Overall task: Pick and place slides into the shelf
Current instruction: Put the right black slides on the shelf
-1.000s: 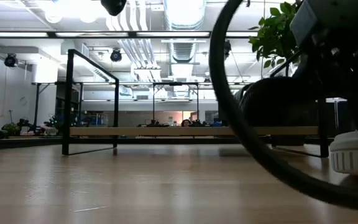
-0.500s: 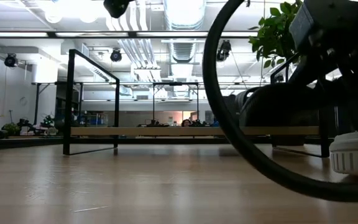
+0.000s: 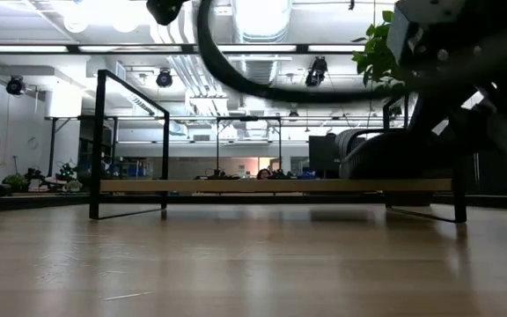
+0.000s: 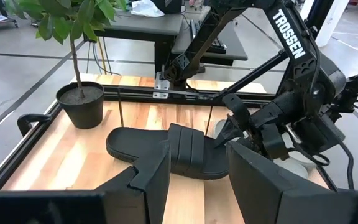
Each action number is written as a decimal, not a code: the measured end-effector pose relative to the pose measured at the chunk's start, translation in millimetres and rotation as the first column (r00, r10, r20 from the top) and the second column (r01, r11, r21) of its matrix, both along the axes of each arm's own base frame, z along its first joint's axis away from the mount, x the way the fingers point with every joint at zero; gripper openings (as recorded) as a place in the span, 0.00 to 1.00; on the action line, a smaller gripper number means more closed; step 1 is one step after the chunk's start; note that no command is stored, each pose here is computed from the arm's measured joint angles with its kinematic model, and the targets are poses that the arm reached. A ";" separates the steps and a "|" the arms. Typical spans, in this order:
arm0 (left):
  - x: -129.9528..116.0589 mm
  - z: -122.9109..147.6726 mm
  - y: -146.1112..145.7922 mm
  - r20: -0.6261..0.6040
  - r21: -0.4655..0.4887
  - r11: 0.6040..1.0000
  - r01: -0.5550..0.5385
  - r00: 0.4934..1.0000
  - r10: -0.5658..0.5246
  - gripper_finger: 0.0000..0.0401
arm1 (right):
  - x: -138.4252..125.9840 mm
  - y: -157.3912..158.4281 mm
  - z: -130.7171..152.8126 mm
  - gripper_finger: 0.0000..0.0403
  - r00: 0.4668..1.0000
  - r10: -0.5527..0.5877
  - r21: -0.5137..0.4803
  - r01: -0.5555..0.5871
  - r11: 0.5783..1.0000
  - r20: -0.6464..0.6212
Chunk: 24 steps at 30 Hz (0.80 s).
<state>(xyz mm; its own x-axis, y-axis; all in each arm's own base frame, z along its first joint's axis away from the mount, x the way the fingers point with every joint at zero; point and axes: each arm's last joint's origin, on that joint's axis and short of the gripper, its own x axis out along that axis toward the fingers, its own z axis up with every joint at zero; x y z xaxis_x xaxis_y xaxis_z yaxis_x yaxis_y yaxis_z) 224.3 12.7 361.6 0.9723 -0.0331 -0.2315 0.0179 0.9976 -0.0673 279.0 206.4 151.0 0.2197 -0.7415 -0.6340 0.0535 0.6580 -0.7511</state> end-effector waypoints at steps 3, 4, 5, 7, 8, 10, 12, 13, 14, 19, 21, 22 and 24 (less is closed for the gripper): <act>0.0 0.1 0.0 0.000 0.000 1.000 0.001 1.000 -0.001 0.35 | 2.6 0.1 8.7 0.44 1.000 0.006 0.024 -0.006 1.000 -0.003; 0.0 0.1 0.0 0.000 0.000 1.000 0.001 1.000 -0.001 0.35 | 3.3 -0.2 11.6 0.44 1.000 0.007 0.028 -0.007 1.000 0.005; 0.0 0.1 0.0 0.000 0.000 1.000 0.001 1.000 -0.001 0.35 | 3.5 -1.0 15.0 0.44 1.000 0.005 0.034 -0.006 0.999 0.012; 0.3 -0.1 0.0 -0.001 0.000 1.000 0.001 1.000 -0.001 0.35 | 2.4 -1.8 21.9 0.45 1.000 0.005 0.048 -0.006 0.999 0.023; 0.3 -0.2 0.0 -0.002 0.000 1.000 0.001 1.000 -0.001 0.35 | 2.0 -2.0 25.3 0.45 1.000 0.000 0.063 -0.002 0.998 0.026; 0.2 -1.1 0.0 -0.011 -0.001 1.000 0.000 1.000 0.000 0.35 | 0.7 -2.6 31.8 0.45 1.000 -0.009 0.095 0.007 0.995 0.029; 0.2 -1.0 0.0 -0.010 -0.001 1.000 0.000 1.000 0.000 0.35 | -0.4 -4.2 37.5 0.45 0.999 -0.015 0.112 0.010 0.994 0.040; 0.2 -1.0 0.0 -0.010 -0.001 1.000 0.000 1.000 0.000 0.35 | -0.3 -5.3 39.4 0.45 0.999 -0.017 0.116 0.012 0.993 0.045; 0.2 -1.0 0.1 -0.010 -0.001 1.000 0.000 1.000 0.000 0.35 | -0.7 -6.0 40.5 0.45 0.999 -0.019 0.121 0.013 0.993 0.048; 0.3 -1.2 0.0 -0.011 -0.001 1.000 0.000 1.000 0.000 0.35 | 0.6 -10.6 42.3 0.45 0.999 -0.043 0.168 0.040 0.985 0.016; 0.3 -1.3 0.1 -0.011 -0.001 1.000 0.000 1.000 0.000 0.35 | 2.4 -12.3 43.6 0.45 0.998 -0.057 0.204 0.054 0.978 0.009; 0.3 -1.2 0.0 -0.011 -0.001 1.000 0.000 1.000 0.000 0.35 | 2.9 -12.6 43.5 0.45 0.998 -0.063 0.220 0.062 0.974 0.000; 0.3 -1.2 0.1 -0.011 -0.001 1.000 0.000 1.000 0.000 0.35 | 4.3 -14.9 43.1 0.45 0.997 -0.076 0.236 0.078 0.969 -0.016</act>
<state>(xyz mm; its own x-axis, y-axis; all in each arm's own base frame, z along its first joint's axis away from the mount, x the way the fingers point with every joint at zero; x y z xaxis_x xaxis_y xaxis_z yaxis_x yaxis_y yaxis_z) 224.6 12.8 360.5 0.9697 -0.0331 -0.2422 0.0170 0.9975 -0.0683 283.3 191.5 194.1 0.1628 -0.5854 -0.7943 0.1067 0.8107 -0.5756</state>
